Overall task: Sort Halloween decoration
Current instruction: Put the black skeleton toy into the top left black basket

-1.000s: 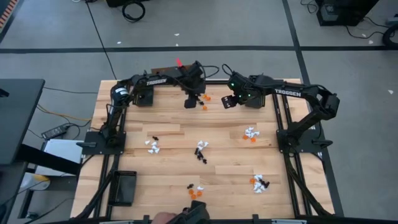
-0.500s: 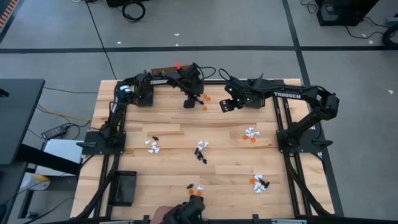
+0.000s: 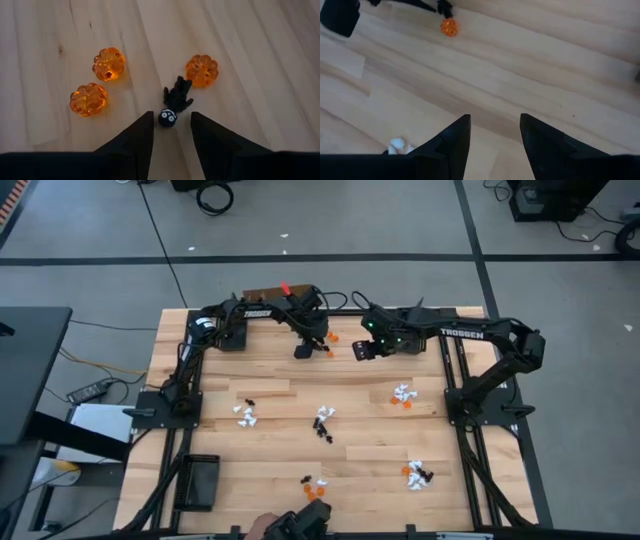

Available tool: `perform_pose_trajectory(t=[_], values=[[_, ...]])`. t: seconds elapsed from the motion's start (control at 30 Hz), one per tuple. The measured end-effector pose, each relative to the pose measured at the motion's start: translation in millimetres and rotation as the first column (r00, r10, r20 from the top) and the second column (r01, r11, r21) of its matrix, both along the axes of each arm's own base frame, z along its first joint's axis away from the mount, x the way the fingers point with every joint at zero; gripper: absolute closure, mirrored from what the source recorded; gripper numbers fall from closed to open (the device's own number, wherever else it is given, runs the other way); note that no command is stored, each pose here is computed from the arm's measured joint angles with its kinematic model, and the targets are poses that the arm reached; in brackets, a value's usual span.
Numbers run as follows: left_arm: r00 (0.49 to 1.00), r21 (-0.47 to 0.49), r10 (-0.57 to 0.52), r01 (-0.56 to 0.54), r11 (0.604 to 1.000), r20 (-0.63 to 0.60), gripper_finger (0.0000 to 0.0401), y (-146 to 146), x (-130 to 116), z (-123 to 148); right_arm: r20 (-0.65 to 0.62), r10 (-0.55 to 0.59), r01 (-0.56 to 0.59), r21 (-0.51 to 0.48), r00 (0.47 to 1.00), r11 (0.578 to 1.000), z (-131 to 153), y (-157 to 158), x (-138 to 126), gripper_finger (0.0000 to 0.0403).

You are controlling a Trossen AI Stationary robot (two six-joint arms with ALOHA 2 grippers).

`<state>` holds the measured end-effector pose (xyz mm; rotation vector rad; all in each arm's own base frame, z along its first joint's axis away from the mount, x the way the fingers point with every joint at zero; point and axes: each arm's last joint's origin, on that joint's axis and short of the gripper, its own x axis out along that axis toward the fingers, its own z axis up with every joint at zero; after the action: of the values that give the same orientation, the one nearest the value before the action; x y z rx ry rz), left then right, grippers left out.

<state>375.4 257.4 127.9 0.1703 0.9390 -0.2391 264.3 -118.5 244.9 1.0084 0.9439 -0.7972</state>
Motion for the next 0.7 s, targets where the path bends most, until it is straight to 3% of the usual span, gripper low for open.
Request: perform_pose_trajectory(t=[0.17,0.37,0.5,0.7], values=[[1.000,-0.004,0.016,-0.016,1.000,-0.003,0.0265,0.0,0.3,0.1,0.003,0.011,-0.011,0.011,1.000,1.000,0.0,10.1,4.3,0.0222],[0.988,0.010,0.147,-0.147,0.989,-0.037,0.0323,-5.9,8.1,1.8,0.003,0.014,-0.014,0.016,1.000,1.000,0.0,16.5,6.8,0.0222],[0.983,0.012,0.173,-0.173,0.985,-0.060,0.0332,-6.4,7.6,3.1,0.001,0.006,-0.006,0.011,1.000,1.000,0.0,16.0,6.6,0.0222],[0.934,-0.050,0.234,-0.256,0.965,-0.270,0.0363,-6.4,-2.8,24.1,0.001,-0.001,0.001,0.010,1.000,1.000,-0.1,16.1,6.6,0.0222]])
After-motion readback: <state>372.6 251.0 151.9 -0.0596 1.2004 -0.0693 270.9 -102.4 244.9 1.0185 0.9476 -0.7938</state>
